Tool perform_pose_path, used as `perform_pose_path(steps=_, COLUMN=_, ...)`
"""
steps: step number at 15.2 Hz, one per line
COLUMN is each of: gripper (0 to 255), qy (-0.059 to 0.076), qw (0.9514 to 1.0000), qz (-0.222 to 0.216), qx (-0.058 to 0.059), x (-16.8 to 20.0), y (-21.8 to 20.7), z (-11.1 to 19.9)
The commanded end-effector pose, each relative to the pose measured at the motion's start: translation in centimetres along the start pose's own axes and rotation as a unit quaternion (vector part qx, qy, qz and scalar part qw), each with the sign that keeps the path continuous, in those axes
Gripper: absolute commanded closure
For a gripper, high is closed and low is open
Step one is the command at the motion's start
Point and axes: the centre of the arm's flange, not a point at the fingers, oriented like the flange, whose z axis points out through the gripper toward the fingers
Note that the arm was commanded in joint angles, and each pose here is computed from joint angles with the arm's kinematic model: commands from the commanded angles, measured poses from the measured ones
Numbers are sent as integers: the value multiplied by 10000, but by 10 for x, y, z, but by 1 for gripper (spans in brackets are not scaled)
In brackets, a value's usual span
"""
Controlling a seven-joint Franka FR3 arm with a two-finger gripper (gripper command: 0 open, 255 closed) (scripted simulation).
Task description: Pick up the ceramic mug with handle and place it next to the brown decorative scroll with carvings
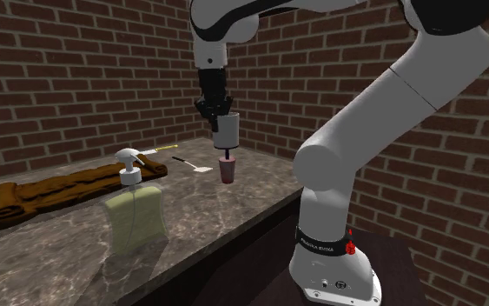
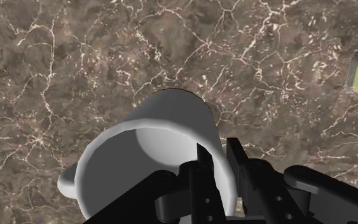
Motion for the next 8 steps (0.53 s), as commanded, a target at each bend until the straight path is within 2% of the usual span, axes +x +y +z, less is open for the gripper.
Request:
perform_pose_path(steps=1, gripper=255, qy=0, qw=10000, qz=9, qx=4, x=6, y=-23, z=-3)
perform_pose_path(steps=8, gripper=255, qy=0, qw=10000, qz=9, qx=4, x=40, y=-109, z=-10)
